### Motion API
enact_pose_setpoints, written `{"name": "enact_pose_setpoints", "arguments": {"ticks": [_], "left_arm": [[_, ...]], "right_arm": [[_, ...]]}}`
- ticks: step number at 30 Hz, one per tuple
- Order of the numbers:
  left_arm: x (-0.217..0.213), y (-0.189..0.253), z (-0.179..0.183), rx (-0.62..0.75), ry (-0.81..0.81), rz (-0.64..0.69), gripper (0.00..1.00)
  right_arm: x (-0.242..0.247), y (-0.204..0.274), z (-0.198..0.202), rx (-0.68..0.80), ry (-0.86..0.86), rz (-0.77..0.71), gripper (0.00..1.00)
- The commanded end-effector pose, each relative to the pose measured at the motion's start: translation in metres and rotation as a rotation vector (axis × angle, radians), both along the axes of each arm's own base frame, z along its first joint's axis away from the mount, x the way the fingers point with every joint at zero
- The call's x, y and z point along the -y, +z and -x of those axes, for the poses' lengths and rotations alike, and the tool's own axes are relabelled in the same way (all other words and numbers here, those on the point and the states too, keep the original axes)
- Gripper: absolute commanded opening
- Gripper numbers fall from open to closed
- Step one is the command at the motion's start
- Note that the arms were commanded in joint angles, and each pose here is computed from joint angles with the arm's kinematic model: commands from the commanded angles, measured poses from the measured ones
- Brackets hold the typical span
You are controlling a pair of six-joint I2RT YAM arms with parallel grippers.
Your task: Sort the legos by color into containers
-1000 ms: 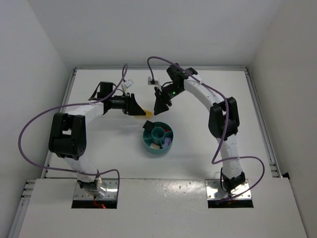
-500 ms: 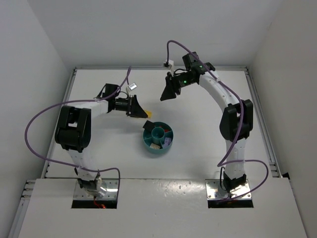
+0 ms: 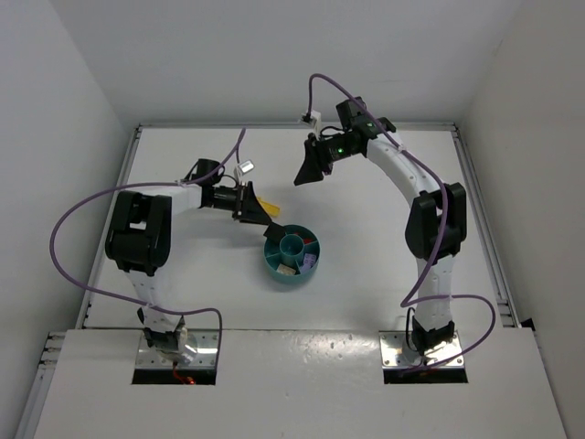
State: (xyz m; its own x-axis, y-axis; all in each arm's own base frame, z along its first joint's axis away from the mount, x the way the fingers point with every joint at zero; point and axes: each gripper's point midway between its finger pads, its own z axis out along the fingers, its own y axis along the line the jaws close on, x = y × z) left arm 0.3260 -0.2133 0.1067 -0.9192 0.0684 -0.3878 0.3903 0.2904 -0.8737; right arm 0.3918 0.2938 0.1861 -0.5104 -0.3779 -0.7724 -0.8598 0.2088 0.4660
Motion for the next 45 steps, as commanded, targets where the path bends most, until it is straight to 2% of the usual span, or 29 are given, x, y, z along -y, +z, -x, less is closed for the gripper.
{"name": "enact_pose_setpoints", "arguments": {"ticks": [1,7,29,32,40,45], "left_arm": [[-0.002,0.006,-0.007,0.053,-0.016,0.005,0.44],[-0.002,0.002,-0.003,0.047,-0.032,0.008,0.37],[0.011,0.002,0.003,0.059,-0.097,0.030,0.39],[0.015,0.002,0.006,0.059,-0.108,0.030,0.33],[0.015,0.011,0.003,0.098,-0.111,0.033,0.05],[0.012,0.022,0.005,0.149,-0.098,0.001,0.00]], "right_arm": [[0.001,0.029,-0.002,0.069,-0.011,-0.033,0.38],[0.000,0.027,-0.005,0.067,-0.011,-0.032,0.38],[0.000,0.015,-0.004,0.042,-0.015,-0.026,0.38],[0.000,0.015,-0.004,0.042,-0.015,-0.026,0.38],[0.002,0.014,0.001,0.040,-0.012,-0.022,0.38],[0.003,0.012,0.003,0.037,-0.012,-0.021,0.38]]}}
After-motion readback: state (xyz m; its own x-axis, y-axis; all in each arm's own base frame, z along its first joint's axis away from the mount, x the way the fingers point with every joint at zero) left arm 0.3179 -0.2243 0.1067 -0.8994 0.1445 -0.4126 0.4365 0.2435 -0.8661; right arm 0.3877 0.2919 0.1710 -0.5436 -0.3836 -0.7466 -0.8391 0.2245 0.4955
